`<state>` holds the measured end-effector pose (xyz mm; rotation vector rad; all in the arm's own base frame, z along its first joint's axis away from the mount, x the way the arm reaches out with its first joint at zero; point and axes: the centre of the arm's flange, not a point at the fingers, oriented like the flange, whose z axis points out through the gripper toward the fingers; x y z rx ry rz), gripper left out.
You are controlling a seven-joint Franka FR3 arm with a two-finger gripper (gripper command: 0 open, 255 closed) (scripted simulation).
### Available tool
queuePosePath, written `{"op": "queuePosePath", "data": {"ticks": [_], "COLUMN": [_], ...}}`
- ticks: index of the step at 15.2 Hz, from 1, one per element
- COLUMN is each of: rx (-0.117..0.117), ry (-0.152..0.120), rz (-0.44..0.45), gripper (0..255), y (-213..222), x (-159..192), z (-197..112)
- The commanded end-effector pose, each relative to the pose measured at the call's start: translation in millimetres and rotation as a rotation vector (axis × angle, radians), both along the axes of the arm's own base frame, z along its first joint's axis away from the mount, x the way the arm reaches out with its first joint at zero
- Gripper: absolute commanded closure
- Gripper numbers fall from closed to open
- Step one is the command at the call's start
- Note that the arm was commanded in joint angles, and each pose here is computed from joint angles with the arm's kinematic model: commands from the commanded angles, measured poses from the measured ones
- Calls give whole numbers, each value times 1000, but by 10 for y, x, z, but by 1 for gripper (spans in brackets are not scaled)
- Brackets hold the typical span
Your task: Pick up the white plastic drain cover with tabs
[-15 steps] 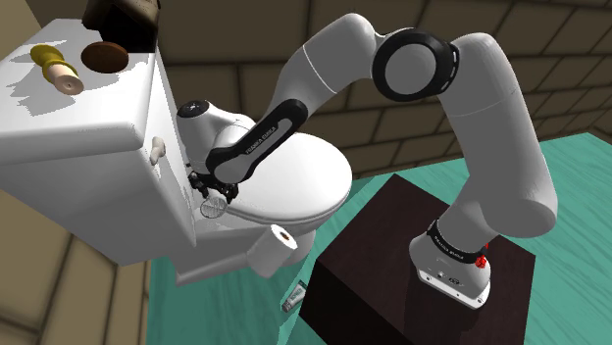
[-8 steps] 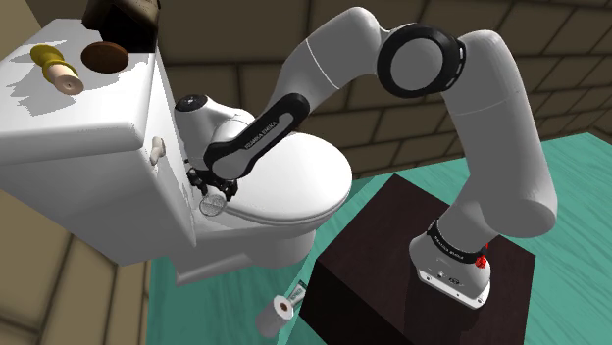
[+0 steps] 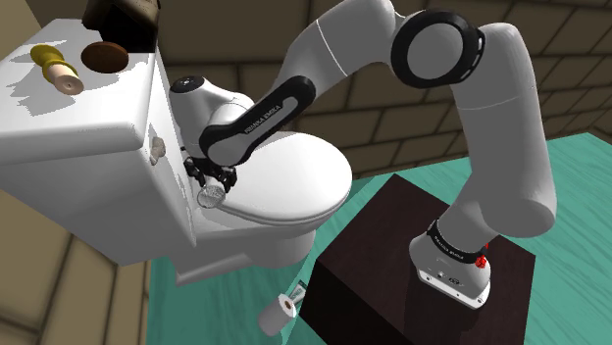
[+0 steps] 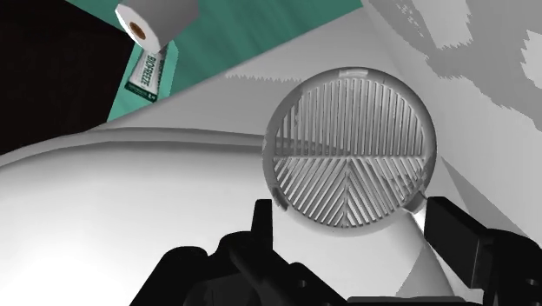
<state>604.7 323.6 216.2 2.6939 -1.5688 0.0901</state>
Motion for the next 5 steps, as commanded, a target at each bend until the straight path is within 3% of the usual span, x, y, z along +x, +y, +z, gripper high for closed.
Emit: {"op": "queuePosePath", "data": {"ticks": [1, 5], "rx": [0, 0], "ry": [0, 0], "rz": [0, 0], "gripper": [255, 255], "y": [4, 4], "x": [0, 0], "z": [112, 226]}}
